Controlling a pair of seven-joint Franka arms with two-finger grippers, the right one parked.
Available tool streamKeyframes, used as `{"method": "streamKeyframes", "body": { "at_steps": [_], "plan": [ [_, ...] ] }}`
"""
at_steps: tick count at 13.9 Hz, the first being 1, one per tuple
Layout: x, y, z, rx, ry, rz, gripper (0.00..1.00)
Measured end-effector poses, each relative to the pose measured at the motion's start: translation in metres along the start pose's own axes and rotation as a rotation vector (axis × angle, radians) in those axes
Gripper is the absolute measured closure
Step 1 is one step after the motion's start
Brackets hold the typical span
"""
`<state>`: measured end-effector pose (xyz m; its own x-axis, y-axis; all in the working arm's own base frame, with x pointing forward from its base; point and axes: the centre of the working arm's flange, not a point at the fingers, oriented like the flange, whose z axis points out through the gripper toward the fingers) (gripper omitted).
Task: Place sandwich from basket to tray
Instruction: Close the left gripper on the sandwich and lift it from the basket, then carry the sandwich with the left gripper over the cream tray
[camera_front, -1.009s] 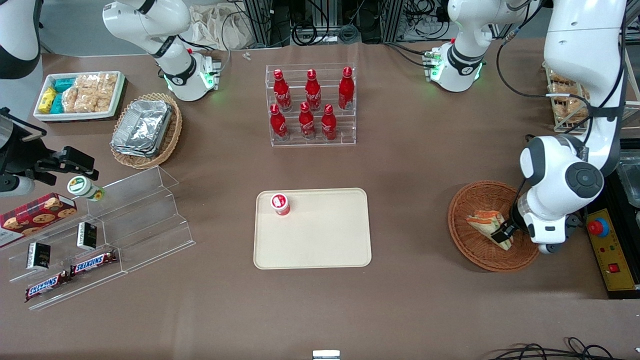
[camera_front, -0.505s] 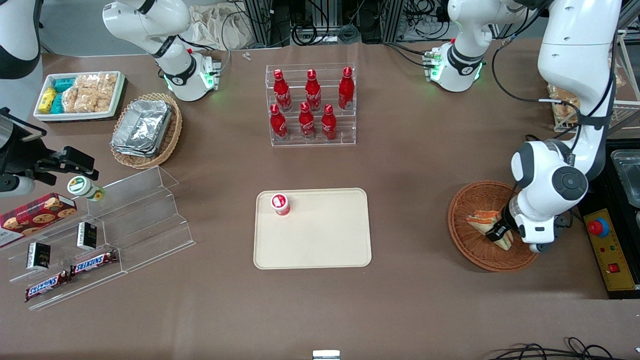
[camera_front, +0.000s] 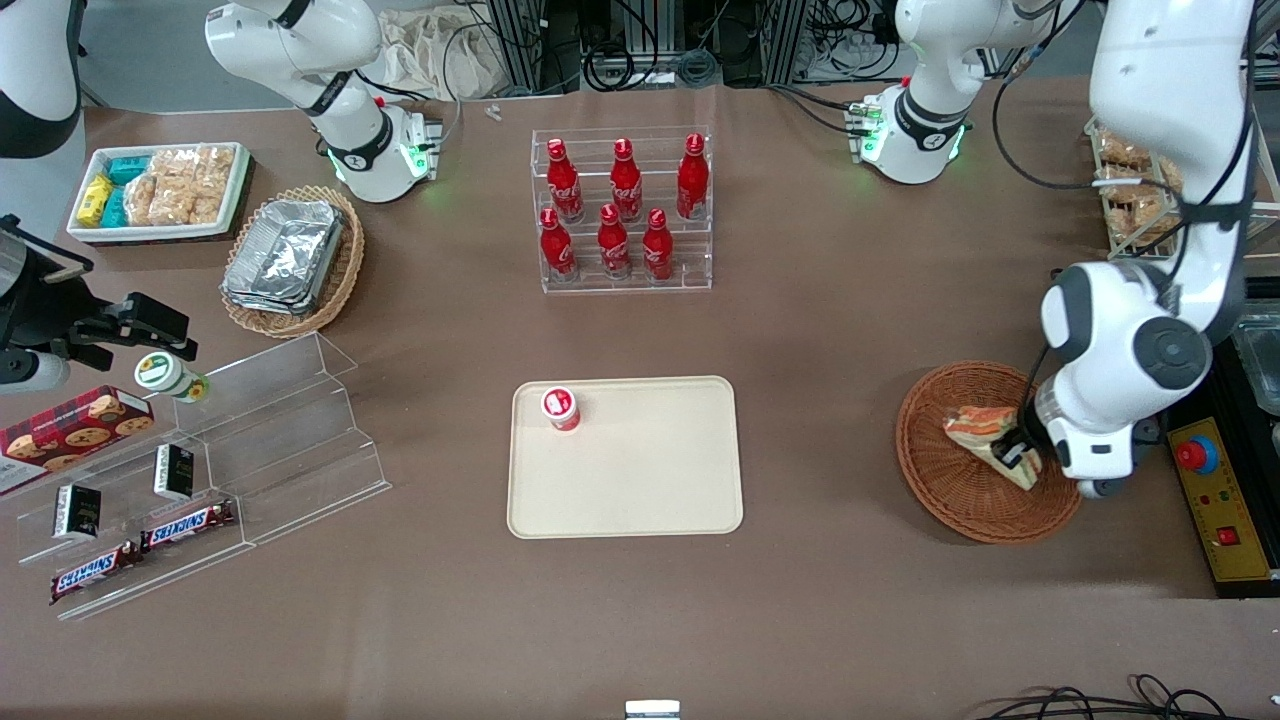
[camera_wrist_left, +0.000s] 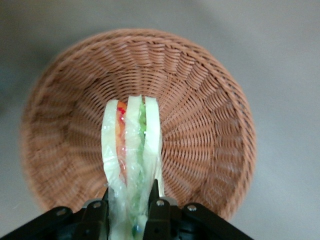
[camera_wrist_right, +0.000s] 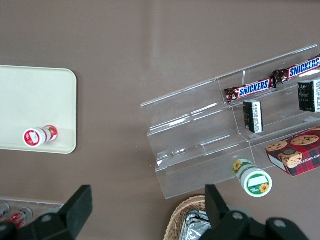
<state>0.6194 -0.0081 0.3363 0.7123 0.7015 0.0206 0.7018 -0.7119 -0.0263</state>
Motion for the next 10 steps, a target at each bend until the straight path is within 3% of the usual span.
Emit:
{"method": "streamKeyframes", "body": {
  "at_steps": [2,4,6,10],
  "plan": [
    [-0.008,0.003,-0.073,0.033,-0.031,0.012,0.72],
    [-0.025,0.014,-0.148,0.061,-0.062,0.046,0.81],
    [-0.055,0.032,-0.2,0.067,-0.08,0.113,0.84],
    [-0.119,0.073,-0.217,0.063,-0.128,0.351,0.84]
  ]
}}
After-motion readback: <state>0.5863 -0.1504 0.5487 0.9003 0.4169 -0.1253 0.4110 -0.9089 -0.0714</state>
